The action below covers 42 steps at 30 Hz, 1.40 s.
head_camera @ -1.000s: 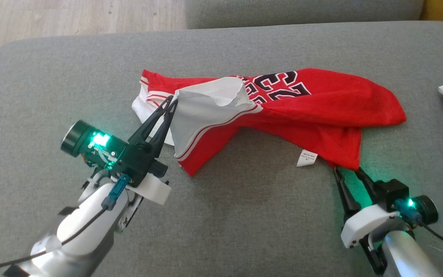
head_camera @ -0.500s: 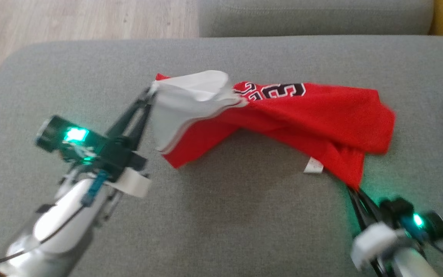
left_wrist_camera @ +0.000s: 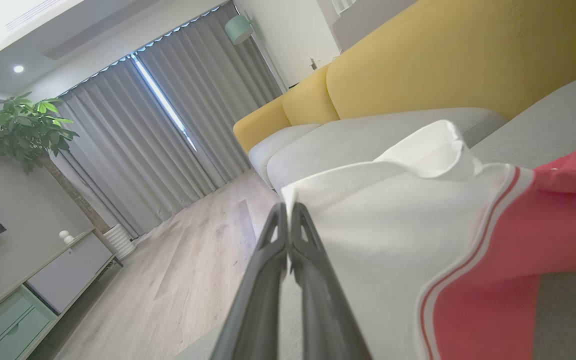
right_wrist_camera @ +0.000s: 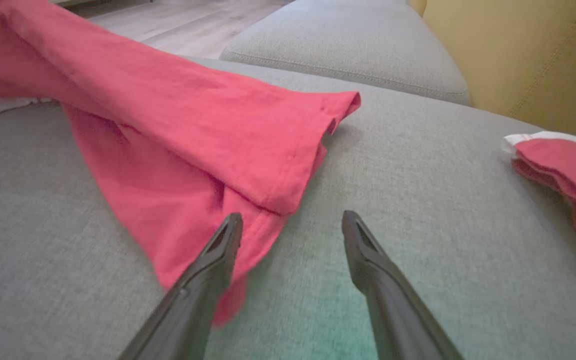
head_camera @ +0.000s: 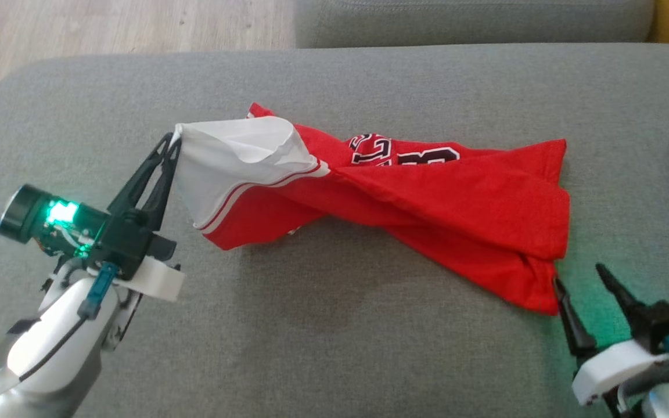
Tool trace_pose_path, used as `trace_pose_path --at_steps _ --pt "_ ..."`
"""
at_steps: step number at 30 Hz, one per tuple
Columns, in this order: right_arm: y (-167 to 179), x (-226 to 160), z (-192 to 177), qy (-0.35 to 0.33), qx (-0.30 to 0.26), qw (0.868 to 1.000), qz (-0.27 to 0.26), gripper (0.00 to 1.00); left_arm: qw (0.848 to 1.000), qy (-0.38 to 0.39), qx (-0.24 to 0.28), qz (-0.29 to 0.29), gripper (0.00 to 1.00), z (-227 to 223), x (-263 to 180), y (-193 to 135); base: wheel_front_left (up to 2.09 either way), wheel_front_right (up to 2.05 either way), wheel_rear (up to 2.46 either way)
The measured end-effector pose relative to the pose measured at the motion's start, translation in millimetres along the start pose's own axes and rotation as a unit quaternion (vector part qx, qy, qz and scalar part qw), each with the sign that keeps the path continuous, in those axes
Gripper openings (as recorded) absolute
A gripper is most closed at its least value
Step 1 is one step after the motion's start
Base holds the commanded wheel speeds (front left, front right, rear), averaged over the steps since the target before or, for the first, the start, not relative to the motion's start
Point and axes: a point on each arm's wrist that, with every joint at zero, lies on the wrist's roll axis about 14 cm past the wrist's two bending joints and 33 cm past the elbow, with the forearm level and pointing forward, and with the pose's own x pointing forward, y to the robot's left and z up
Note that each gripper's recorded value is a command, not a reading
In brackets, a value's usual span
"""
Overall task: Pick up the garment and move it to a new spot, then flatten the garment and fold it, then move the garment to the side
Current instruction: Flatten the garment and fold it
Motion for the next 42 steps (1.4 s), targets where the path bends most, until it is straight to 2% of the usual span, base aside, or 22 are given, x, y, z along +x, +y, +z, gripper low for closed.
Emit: trace_pose_path --at_steps 5,9,20,21,22,23,24,25,26,28,35,39,42 --pt "-8.6 11.3 10.4 -0.011 0.03 0.999 -0.011 1.0 1.0 0.011 0.006 0.012 0.0 -6.2 1.4 10.9 0.0 0.0 0.0" --pt "-19.4 12.4 12.6 -0.004 0.016 1.0 -0.009 1.0 1.0 0.013 0.012 0.02 0.0 -7.9 5.5 19.2 0.0 0.0 0.0" --pt "14.6 33.7 7.6 0.008 0.021 0.999 0.049 1.0 0.999 0.024 0.013 0.027 0.0 -15.9 9.4 26.2 0.0 0.0 0.0" --pt "15.9 36.0 7.6 0.008 0.021 0.998 0.052 0.96 0.999 0.023 0.014 0.028 0.0 -15.3 10.2 27.5 0.0 0.0 0.0" --pt "17.3 37.8 7.0 0.009 0.02 0.998 0.055 0.85 0.999 0.023 0.015 0.029 0.0 -15.0 10.7 28.6 0.0 0.0 0.0" --pt "19.0 39.3 5.7 0.012 0.02 0.998 0.058 0.7 0.999 0.023 0.015 0.03 0.0 -15.0 11.0 29.3 0.0 0.0 0.0" --pt "20.4 40.4 4.4 0.013 0.022 0.998 0.06 0.47 0.999 0.024 0.015 0.03 0.0 -15.8 10.9 29.7 0.0 0.0 0.0" --pt "21.8 41.6 3.0 0.015 0.023 0.998 0.062 0.43 0.999 0.026 0.015 0.031 0.0 -17.0 10.5 29.8 0.0 0.0 0.0" --pt "23.1 42.7 1.8 0.017 0.024 0.998 0.064 0.34 0.999 0.027 0.015 0.03 0.0 -18.1 10.2 29.7 0.0 0.0 0.0" --pt "26.3 44.4 0.3 0.018 0.023 0.997 0.07 0.02 0.999 0.03 0.015 0.031 0.0 -19.8 9.7 30.1 0.0 0.0 0.0" --pt "23.7 45.2 11.5 -0.003 0.015 0.997 0.071 0.0 0.999 0.023 0.02 0.035 0.0 -13.0 9.2 33.9 0.0 0.0 0.0" --pt "12.8 42.5 37.6 -0.046 0.011 0.997 0.057 0.0 0.999 0.008 0.024 0.039 0.0 -0.1 7.2 37.5 0.0 0.0 0.0" --pt "-5.2 34.0 76.0 -0.102 -0.001 0.994 0.038 0.0 0.998 -0.02 0.03 0.043 0.0 22.6 4.5 43.5 0.0 0.0 0.0"
